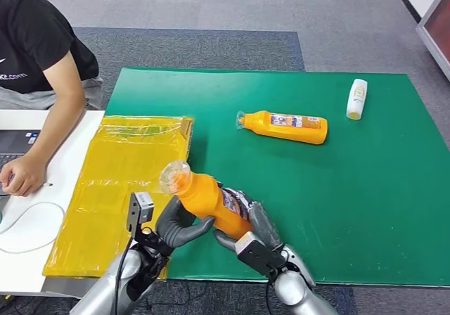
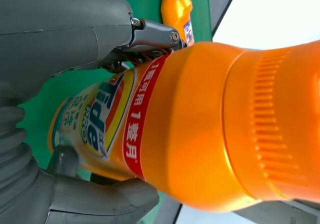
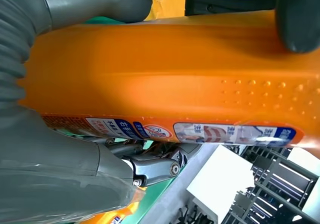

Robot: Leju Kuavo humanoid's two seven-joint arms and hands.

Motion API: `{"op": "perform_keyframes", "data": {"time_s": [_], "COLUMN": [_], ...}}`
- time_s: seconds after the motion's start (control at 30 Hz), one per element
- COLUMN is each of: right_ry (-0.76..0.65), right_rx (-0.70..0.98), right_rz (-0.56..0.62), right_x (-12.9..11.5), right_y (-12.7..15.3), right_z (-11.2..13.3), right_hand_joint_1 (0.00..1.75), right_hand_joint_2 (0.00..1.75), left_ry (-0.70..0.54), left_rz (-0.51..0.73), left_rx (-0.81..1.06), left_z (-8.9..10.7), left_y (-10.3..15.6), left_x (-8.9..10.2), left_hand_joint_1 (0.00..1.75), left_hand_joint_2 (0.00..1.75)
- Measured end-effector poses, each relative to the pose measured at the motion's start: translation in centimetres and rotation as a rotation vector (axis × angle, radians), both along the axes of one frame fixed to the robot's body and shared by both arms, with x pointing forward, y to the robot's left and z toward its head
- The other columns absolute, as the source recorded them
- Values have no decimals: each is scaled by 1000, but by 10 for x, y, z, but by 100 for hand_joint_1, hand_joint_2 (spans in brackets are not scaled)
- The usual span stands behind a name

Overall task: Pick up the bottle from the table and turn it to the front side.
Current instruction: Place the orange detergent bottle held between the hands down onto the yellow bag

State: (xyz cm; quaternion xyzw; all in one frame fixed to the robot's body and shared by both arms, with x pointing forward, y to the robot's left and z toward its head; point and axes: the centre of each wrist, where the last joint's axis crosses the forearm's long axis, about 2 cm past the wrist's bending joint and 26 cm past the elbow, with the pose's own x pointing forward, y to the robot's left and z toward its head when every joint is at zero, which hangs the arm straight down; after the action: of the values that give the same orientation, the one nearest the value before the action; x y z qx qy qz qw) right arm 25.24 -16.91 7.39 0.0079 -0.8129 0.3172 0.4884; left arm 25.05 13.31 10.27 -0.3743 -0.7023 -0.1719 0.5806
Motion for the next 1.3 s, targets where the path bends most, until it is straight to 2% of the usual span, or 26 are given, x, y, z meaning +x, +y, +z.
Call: {"op": "perform_keyframes", "data": {"time_s": [0.33,0.37,0.47,0.5,0.6,0.83,0.97,1.1,1.3], "right_ry": [-20,-22,-27,-29,-42,-59,-65,-66,-66], "right_rx": [8,9,12,13,13,9,8,13,19], "right_rz": [-1,-1,-3,-4,-6,-2,-2,-5,-11], "right_x": [4,5,7,7,8,8,10,10,12], "right_y": [1,1,1,1,1,1,1,1,0], "right_z": [6,6,8,8,9,9,10,11,12], "right_hand_joint_1": [175,175,175,175,175,175,175,175,175], "right_hand_joint_2": [175,175,175,175,175,175,175,175,175], "left_ry": [-60,-69,-105,-119,-153,-204,-210,-207,-188], "left_rz": [17,15,1,-1,4,5,-3,-15,-60], "left_rx": [44,49,72,81,105,124,117,98,67], "left_z": [9,10,12,13,17,33,38,43,48], "left_y": [4,4,5,5,6,3,-1,-4,-8], "left_x": [20,21,26,28,32,46,49,52,58], "left_hand_joint_1": [175,136,5,0,0,0,0,175,175], "left_hand_joint_2": [175,175,175,131,0,0,175,175,175]}}
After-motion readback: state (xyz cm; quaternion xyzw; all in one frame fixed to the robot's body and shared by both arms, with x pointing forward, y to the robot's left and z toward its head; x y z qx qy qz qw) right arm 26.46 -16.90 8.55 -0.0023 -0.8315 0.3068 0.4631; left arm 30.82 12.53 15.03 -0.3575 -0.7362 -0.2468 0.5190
